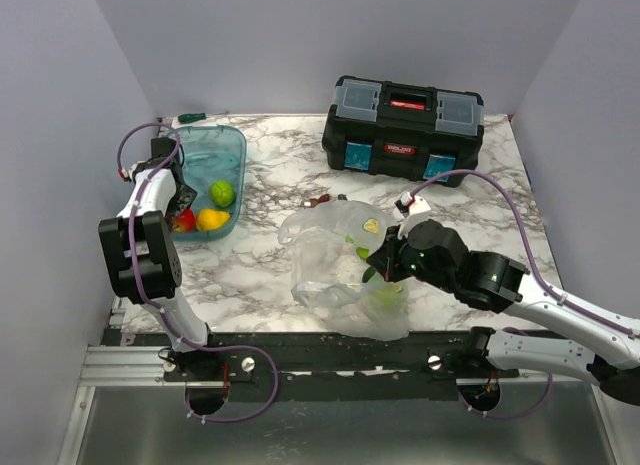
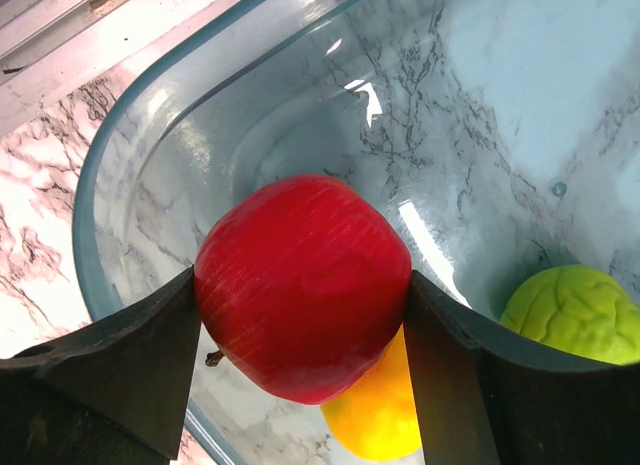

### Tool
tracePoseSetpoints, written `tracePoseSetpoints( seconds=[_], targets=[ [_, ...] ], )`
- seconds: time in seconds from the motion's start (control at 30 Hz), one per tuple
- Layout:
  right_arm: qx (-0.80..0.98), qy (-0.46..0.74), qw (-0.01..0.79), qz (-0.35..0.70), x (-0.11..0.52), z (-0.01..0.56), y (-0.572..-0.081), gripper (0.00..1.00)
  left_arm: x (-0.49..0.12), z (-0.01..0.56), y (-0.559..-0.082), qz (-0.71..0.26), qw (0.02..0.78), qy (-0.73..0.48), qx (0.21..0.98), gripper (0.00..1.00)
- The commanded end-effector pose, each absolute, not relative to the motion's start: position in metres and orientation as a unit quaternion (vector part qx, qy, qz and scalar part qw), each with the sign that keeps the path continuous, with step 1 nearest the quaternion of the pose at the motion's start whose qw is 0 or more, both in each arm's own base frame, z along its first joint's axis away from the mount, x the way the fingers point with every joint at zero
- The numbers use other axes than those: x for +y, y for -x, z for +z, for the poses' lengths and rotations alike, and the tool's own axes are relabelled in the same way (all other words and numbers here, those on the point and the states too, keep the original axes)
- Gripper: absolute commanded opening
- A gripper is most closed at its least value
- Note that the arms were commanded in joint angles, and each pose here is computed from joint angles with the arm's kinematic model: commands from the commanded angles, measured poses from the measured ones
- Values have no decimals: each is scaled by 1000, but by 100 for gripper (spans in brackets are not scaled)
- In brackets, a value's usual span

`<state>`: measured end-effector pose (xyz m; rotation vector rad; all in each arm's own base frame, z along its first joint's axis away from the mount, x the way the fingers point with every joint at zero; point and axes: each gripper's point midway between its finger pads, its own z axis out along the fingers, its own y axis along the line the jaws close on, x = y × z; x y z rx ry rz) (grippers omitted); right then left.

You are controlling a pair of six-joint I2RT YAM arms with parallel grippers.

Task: Take the fake fruits out of the plastic bag
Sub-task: Place the fake fruit in the bin.

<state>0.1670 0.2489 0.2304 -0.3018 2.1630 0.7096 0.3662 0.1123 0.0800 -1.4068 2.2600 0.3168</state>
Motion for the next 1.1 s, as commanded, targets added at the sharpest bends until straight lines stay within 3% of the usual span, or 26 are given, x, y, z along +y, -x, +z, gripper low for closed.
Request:
tracePoseSetpoints(
  seconds=[0.0,0.5,0.67,0.73,0.83,0.97,1.07],
  targets=[
    [853,119,413,297,255,240,-166,1,113,72,-359,113,198,523,821,17],
    [855,111,410,298,252,239,-164,1,113,61,-365,95,185,520,828,47],
    [855,110,409,299,251,239,-164,1,110,61,-367,86,185,518,831,52],
    [855,111,409,300,251,240,-164,1,107,61,-368,77,185,516,833,58],
    [854,110,409,301,251,242,-163,1,101,60,-369,56,188,513,836,77],
    [852,109,412,304,249,247,-163,1,100,61,-368,55,189,515,834,82],
    [851,108,414,306,249,251,-162,1,99,65,-367,51,189,514,835,91]
  ],
)
